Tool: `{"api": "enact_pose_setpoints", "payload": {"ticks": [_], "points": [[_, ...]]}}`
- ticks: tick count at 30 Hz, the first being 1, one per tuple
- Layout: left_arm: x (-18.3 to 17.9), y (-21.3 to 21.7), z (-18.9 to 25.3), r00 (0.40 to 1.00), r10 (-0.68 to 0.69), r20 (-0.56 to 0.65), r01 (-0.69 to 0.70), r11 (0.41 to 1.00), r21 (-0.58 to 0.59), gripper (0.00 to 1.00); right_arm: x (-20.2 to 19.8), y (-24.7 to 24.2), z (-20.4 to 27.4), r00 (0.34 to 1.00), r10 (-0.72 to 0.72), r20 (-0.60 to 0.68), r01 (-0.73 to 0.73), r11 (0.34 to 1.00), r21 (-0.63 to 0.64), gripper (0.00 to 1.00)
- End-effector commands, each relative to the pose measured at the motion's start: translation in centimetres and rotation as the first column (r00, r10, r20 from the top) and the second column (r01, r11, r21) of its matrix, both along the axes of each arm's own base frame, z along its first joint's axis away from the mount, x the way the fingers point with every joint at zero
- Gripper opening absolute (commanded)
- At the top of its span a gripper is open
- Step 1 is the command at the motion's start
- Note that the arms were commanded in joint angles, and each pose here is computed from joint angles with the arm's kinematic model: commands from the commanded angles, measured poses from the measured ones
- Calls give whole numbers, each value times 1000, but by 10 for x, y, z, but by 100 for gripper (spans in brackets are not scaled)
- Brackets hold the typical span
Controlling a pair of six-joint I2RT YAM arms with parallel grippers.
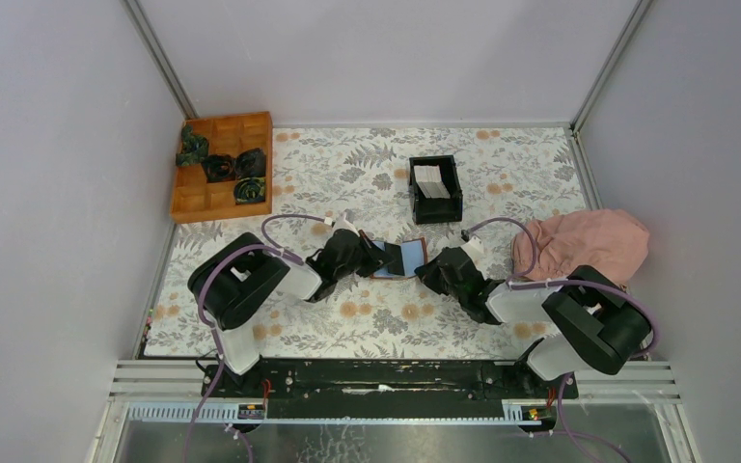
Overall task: Put the credit cards into the card holder
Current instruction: Insert the credit card into the card holder.
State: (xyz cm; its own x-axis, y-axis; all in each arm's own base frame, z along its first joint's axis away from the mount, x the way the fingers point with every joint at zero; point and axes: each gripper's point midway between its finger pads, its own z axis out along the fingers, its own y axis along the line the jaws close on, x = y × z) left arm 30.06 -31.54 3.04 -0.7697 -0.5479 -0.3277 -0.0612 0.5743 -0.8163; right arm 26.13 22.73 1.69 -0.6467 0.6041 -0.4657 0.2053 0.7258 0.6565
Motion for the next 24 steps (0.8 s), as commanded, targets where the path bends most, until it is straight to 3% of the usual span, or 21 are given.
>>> {"api": "enact_pose_setpoints", "payload": {"ticks": [1, 24], "points": [[7, 1, -3, 999, 29, 15, -29, 999, 35, 0, -4, 2, -6, 1000, 7, -23, -6, 1000, 17, 0], [13, 2, -16, 999, 49, 17, -50, 995, 91, 0, -8, -1, -17, 998, 13, -56, -11, 999, 30, 0]]}}
